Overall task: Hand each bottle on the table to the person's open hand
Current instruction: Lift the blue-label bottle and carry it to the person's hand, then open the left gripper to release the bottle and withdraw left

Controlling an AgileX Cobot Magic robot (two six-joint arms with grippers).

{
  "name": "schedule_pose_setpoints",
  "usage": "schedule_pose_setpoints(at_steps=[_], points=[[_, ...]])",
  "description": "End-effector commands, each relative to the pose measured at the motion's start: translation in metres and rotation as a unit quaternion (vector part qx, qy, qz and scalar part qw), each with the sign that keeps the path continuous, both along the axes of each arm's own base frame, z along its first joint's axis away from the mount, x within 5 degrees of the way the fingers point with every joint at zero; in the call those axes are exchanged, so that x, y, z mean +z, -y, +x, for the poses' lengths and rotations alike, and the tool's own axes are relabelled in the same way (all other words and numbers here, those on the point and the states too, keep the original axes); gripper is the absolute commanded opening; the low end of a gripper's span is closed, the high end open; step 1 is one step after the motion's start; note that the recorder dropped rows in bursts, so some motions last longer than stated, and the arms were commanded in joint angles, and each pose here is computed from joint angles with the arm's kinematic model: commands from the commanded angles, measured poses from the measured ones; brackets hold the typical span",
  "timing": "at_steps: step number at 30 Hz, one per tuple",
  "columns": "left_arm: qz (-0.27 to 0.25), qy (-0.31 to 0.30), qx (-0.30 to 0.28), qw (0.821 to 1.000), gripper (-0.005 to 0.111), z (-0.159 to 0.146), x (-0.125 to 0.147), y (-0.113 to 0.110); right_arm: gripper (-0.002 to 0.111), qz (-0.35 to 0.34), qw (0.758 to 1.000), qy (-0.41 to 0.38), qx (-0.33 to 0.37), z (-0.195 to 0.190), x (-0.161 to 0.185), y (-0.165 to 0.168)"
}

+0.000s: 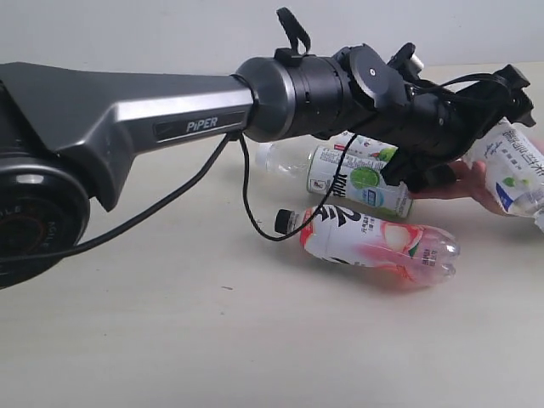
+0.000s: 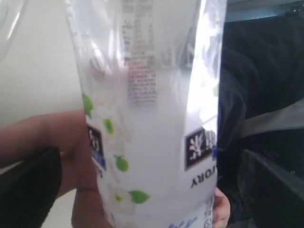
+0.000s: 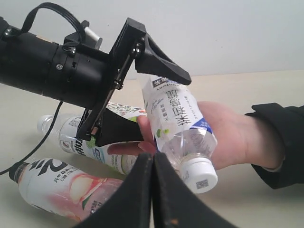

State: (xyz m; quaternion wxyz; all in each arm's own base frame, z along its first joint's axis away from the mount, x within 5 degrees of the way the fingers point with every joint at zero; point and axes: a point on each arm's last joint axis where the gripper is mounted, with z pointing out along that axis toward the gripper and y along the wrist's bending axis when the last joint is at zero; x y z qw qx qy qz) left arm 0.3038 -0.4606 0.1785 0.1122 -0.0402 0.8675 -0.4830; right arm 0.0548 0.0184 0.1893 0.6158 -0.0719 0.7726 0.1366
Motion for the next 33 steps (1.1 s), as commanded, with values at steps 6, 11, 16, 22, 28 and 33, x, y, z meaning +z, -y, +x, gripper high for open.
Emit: schedule_pose_setpoints(at_steps=[6, 11, 16, 22, 28, 33], points=[[0.022, 0.024, -0.059, 0.998, 0.096, 0.009, 0.046, -0.028, 0.000, -0.002, 1.000, 0.007, -0.001, 0.000, 0.000, 0.000], [0.073, 0.097, -0.114, 0.986, 0.092, 0.009, 0.079, -0.051, 0.000, -0.002, 1.000, 0.007, -0.001, 0.000, 0.000, 0.000], [0.212, 0.175, -0.181, 0.944, 0.064, 0.004, 0.101, -0.082, 0.000, -0.002, 1.000, 0.007, -0.001, 0.000, 0.000, 0.000], [0.321, 0.178, -0.227, 0.902, 0.002, -0.005, 0.112, -0.107, 0.000, -0.002, 1.000, 0.007, -0.001, 0.000, 0.000, 0.000], [0.319, 0.220, -0.237, 0.891, 0.000, -0.015, 0.126, -0.120, 0.000, -0.002, 1.000, 0.007, -0.001, 0.000, 0.000, 0.000], [0.300, 0.274, -0.214, 0.889, 0.000, -0.033, 0.121, -0.144, 0.000, -0.002, 1.000, 0.007, -0.001, 0.000, 0.000, 0.000]])
